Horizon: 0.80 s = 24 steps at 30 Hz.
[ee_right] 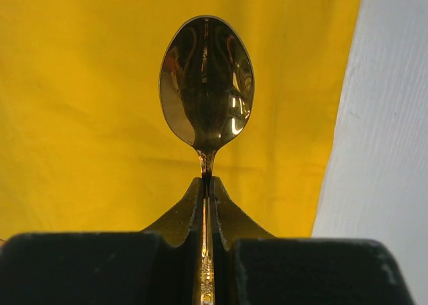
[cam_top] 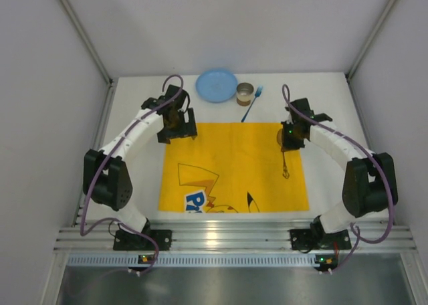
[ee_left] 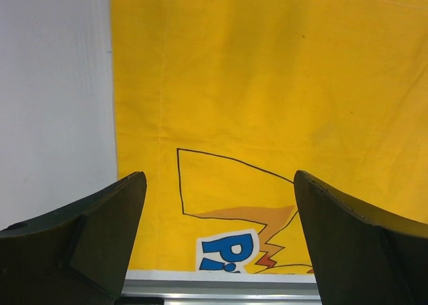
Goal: Set the dinner table for one person
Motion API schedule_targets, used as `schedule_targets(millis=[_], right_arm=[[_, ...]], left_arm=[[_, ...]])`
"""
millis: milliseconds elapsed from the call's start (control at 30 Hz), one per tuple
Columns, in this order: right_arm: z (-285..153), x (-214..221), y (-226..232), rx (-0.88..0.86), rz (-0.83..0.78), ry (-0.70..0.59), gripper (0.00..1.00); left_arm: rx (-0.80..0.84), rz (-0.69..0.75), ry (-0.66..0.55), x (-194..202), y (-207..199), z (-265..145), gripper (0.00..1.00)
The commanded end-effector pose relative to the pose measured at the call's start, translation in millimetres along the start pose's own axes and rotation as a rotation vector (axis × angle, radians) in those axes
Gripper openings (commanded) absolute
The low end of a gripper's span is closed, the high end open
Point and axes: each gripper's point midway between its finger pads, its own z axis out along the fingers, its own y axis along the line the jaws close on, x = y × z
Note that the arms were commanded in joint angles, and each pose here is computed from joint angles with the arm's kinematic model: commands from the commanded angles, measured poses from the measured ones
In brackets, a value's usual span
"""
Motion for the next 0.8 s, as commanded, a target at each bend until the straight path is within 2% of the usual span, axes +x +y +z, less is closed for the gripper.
schedule_targets(millis=[0,300,367,467,500,567,600,767], right_arm=[[-20,-20,4,-0.043,-0.038,-0.136,0.0],[6,14,2,-0.046,0.0,-0.089,0.0],[11,22,-1,-0.033,0.001,-0.067,0.05],[16,28,-3,-0.026,0.004,-0.047,0.13],[17,29,-2,-0.027,0.003,-0.043,0.23],[17,30,-4,-0.021,0.006,-0.037,0.33],[14,29,-3,-0.018,0.006,-0.032,0.44],[-20,1,2,-0.012,-0.018,-0.086,0.59]], left_arm=[[0.065,-0.03,-0.072,-15,-12,-9,0.97],[0.067,-0.022,-0.063,-7,-12,-11,0.97],[0.063,-0.023,-0.057,-4,-10,-10,0.97],[0.06,-0.026,-0.058,-3,-9,-11,0.97],[0.06,-0.029,-0.057,-2,-9,-10,0.97],[0.059,-0.031,-0.056,-1,-8,-9,0.97],[0.061,-0.03,-0.053,-1,-9,-8,0.97],[0.046,-0.026,-0.06,-2,-7,-10,0.97]])
